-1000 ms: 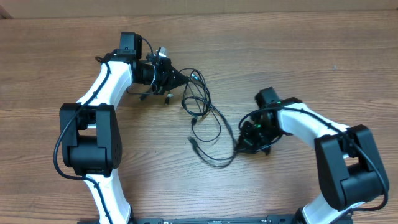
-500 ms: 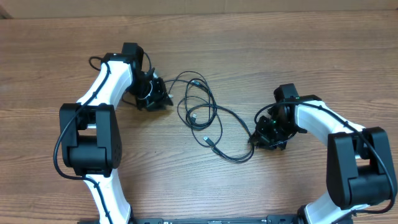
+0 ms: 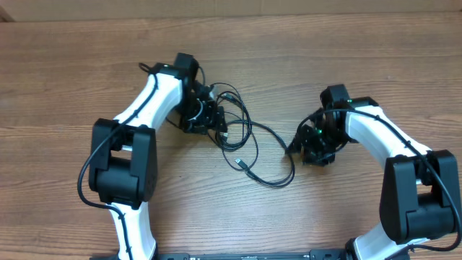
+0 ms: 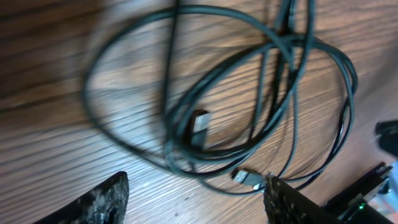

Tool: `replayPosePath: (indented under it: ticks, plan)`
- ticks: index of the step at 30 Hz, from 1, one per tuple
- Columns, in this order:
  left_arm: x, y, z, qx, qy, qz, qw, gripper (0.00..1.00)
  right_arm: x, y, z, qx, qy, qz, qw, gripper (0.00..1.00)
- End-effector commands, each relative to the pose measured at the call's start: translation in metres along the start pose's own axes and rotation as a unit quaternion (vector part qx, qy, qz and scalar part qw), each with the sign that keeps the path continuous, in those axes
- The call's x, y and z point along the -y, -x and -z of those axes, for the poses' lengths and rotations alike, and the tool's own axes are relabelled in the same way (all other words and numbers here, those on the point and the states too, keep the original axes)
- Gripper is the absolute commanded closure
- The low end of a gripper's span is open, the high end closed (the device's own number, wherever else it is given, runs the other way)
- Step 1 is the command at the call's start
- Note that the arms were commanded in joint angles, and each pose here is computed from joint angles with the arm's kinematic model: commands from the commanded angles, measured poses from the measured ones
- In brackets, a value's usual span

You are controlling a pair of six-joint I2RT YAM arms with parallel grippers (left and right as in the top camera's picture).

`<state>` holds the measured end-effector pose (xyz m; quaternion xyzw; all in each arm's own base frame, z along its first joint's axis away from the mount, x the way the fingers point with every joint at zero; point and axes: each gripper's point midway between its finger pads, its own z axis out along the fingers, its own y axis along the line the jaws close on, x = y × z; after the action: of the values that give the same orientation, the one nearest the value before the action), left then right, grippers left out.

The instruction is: Untangle cables

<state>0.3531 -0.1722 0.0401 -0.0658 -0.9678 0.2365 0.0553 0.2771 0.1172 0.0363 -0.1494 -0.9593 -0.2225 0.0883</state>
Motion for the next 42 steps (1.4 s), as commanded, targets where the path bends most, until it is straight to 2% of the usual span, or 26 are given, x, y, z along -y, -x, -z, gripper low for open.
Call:
replayPosePath:
  ticks: [1,4,7,12,17,21,25,26,27,28,29,34,38,42]
  plan:
    - [0.005,0.003,-0.004,0.009,0.033,-0.003,0.999,0.33,-0.007,0.006,0.006,0.01,0.01,0.026,1.0,0.46]
    - [-0.001,0.002,-0.013,0.013,0.087,0.026,0.996,0.37,-0.007,0.006,0.006,0.009,0.01,0.026,1.0,0.46]
    - [-0.001,-0.004,-0.023,0.008,0.115,0.027,0.993,0.39,-0.006,0.005,0.005,0.007,0.009,0.025,1.0,0.46]
    - [-0.017,-0.006,-0.024,0.021,0.182,0.083,0.98,0.42,-0.006,0.005,0.004,0.008,0.009,0.026,1.0,0.46]
    - [-0.026,-0.008,-0.022,0.032,0.19,0.161,0.968,0.45,-0.006,0.006,0.004,0.009,0.01,0.027,1.0,0.47]
    - [-0.031,-0.014,-0.032,0.029,0.192,0.173,0.966,0.48,-0.006,0.006,0.004,0.01,0.01,0.027,1.0,0.46]
    - [-0.048,-0.025,-0.04,0.022,0.213,0.179,0.96,0.55,-0.006,0.007,0.004,0.011,0.01,0.028,1.0,0.46]
    - [-0.052,-0.028,-0.04,0.019,0.218,0.18,0.959,0.63,-0.006,0.007,0.004,0.011,0.01,0.028,0.999,0.47]
    - [-0.053,-0.029,-0.04,0.017,0.218,0.175,0.96,0.71,-0.006,0.007,0.004,0.012,0.009,0.028,0.999,0.46]
    - [-0.054,-0.029,-0.04,0.014,0.218,0.167,0.961,0.92,-0.006,0.008,0.004,0.014,0.007,0.029,0.999,0.47]
    - [-0.054,-0.028,-0.04,0.012,0.217,0.154,0.964,0.96,-0.006,0.009,0.004,0.015,0.008,0.03,0.999,0.46]
    - [-0.031,-0.013,-0.019,0.014,0.179,0.077,0.981,0.96,-0.009,0.014,0.005,0.025,0.013,0.037,0.999,0.46]
    - [0.0,0.009,0.03,0.065,0.163,0.044,0.983,0.96,-0.008,0.013,0.005,0.025,0.013,0.037,0.999,0.35]
    - [0.034,0.019,0.081,0.131,0.146,-0.009,0.981,0.96,-0.017,0.011,0.005,0.018,0.036,0.048,0.998,0.34]
